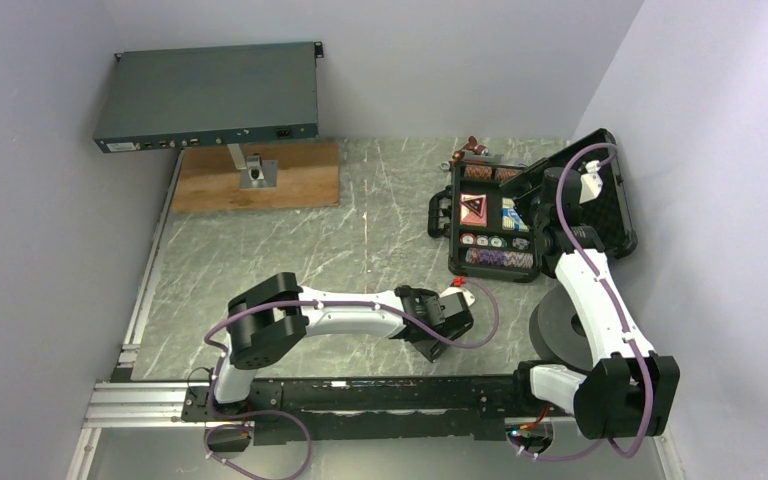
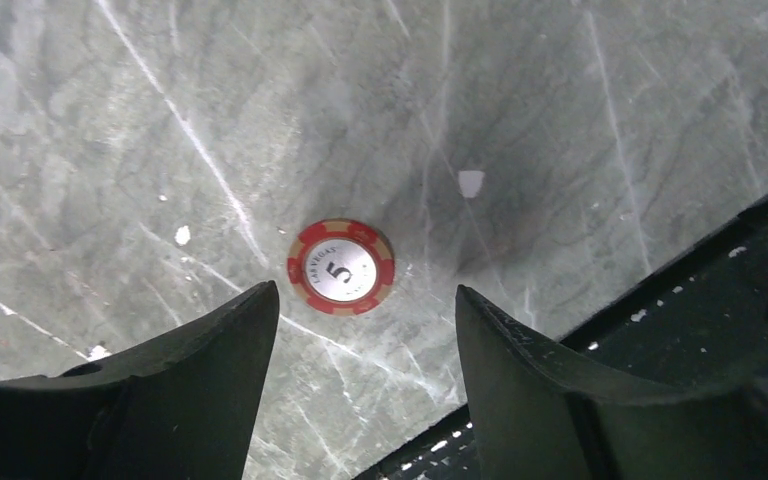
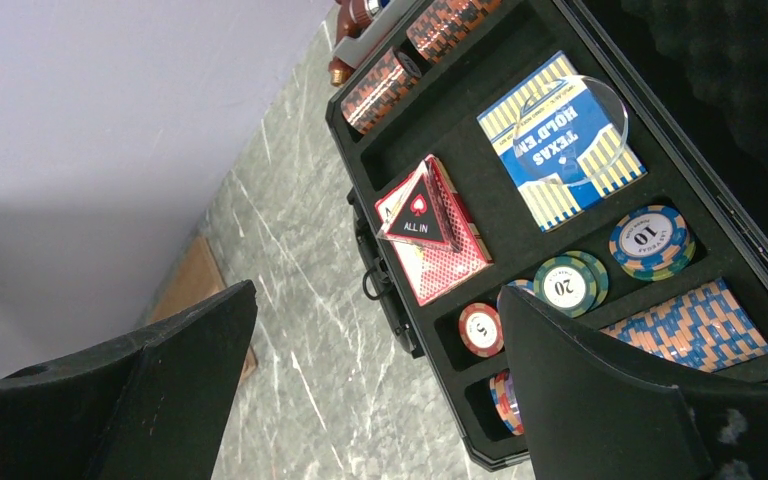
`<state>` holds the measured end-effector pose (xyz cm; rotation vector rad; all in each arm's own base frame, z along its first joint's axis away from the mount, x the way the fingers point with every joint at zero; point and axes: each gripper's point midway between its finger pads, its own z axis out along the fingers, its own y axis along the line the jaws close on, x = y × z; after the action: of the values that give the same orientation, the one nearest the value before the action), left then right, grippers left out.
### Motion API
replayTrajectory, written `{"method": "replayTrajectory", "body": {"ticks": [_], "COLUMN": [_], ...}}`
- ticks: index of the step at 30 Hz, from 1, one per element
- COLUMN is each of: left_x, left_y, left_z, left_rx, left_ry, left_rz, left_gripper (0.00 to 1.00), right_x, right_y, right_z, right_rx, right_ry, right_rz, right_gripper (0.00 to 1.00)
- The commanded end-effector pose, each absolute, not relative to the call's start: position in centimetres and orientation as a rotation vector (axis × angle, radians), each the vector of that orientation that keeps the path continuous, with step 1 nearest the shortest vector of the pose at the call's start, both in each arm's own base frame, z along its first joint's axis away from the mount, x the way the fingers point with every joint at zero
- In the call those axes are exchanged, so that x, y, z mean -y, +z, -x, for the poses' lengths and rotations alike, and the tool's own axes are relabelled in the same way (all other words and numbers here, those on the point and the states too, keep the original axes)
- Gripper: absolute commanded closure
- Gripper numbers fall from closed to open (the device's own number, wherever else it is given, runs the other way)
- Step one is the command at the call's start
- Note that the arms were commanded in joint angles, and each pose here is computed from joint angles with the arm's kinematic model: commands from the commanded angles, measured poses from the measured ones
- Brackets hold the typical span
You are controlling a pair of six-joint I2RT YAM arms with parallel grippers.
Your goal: Pack up texas hold em set
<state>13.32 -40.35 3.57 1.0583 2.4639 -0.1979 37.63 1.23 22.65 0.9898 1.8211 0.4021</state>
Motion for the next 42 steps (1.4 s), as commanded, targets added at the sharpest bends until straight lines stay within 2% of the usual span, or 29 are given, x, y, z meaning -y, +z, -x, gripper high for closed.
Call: {"method": "replayTrajectory", "body": {"ticks": [1, 5, 9, 27, 42], "left_x": [41.0, 40.7, 39.8, 39.8, 39.7], "left_y": [2.6, 1.6, 1.5, 6.9, 3.0], "left_z": [-12.0, -12.1, -12.8, -15.1, -15.0], "left_rx": [-2.541, -2.589, -2.583, -2.422, -2.543], "left_ry": [-0.271, -0.279, -0.247, -0.167, -0.263], "left_rz": [-1.081, -1.066, -1.039, -0.999, -1.056], "left_gripper": [0.32, 0.33, 0.29, 0.28, 0.3], "right_x": [-1.3, -1.0, -1.1, -1.3, -1.4], "right_y": [24.3, 24.6, 24.3, 24.2, 23.8], "right_z": [-37.8, -37.7, -37.7, -38.1, -38.4], "right_rx": [-1.78, -1.775, -1.779, -1.783, -1.791], "right_ry": [0.423, 0.403, 0.406, 0.416, 0.416], "right_rz": [-0.972, -0.967, -0.968, -0.965, -0.967], "right_gripper": [0.06, 0.06, 0.06, 0.06, 0.06]}}
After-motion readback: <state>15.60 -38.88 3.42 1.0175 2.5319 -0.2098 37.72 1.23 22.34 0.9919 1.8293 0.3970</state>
